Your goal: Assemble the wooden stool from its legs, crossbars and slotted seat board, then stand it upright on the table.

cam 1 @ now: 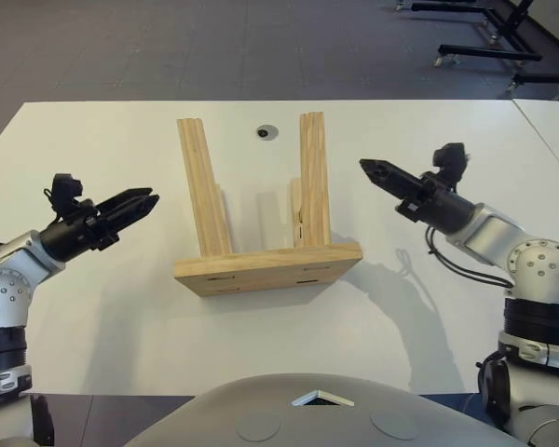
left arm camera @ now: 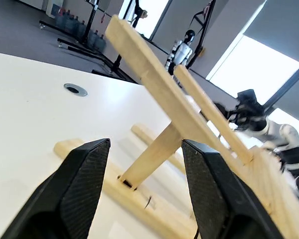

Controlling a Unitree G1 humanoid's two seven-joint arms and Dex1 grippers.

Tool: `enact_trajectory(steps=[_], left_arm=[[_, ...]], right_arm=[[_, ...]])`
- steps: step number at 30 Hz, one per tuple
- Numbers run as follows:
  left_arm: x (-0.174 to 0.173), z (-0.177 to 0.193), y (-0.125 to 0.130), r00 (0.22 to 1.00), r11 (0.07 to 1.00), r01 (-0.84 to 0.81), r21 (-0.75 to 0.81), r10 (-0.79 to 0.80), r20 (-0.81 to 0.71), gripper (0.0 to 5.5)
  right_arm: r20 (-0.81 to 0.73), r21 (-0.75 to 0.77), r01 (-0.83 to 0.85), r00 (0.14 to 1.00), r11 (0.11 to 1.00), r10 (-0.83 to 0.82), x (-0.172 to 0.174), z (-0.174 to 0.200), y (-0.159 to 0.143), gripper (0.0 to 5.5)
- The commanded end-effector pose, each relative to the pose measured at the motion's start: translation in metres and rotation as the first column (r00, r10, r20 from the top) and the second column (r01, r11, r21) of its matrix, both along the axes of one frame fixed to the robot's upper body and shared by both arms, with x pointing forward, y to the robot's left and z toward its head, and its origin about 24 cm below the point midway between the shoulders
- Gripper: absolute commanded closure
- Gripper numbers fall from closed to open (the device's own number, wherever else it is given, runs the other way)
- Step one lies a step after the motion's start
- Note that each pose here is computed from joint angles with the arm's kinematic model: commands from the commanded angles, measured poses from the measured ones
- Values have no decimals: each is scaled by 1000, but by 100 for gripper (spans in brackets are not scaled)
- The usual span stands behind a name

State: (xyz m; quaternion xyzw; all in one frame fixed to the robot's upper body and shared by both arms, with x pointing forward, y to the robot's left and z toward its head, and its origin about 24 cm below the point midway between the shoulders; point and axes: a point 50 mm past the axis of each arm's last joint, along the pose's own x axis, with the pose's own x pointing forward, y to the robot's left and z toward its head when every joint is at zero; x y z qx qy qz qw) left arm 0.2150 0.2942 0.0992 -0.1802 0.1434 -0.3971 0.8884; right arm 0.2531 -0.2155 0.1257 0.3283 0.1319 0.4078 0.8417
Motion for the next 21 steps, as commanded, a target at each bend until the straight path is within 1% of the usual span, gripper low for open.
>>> enact_trajectory(steps=[1,2,3,5,7,9,10,12,15,17,19,21], left_arm=[[-29,-34,13,981,702,160,694,-192,-32,289],[-38,-43,13,953,590,243,770,-292,-77,289],[-44,-48,9,928,534,291,794,-360,-98,289],[-47,-50,-3,893,509,329,795,-443,-86,289],[-46,-47,-16,853,490,343,801,-521,-46,289],[-52,-43,-31,799,496,386,778,-601,-13,289],[-53,-43,-36,783,496,397,773,-622,-2,289],[-50,-48,-42,772,497,399,770,-636,10,289],[-47,-54,-50,773,525,399,752,-634,32,289],[-46,-60,-54,765,510,410,757,-644,20,289],[-44,-63,-61,754,511,421,749,-657,24,289],[-42,-64,-65,749,520,428,739,-662,32,289]], right_arm=[[201,-502,-60,962,863,184,-15,-27,-30,194],[199,-579,-96,946,810,255,-19,-35,-33,194],[189,-635,-146,923,759,336,-25,-41,-33,194],[159,-711,-227,870,665,467,-35,-51,-33,194],[123,-751,-294,818,592,562,-42,-59,-33,194],[45,-786,-380,751,487,659,-50,-69,-34,194],[27,-796,-396,731,457,682,-51,-72,-34,194],[60,-794,-387,718,469,693,-45,-76,-25,194],[99,-778,-390,698,493,709,-39,-81,-10,194],[111,-764,-407,682,500,723,-38,-89,1,194],[136,-731,-415,690,542,711,-36,-91,12,194],[143,-716,-427,684,552,715,-36,-93,18,194]])
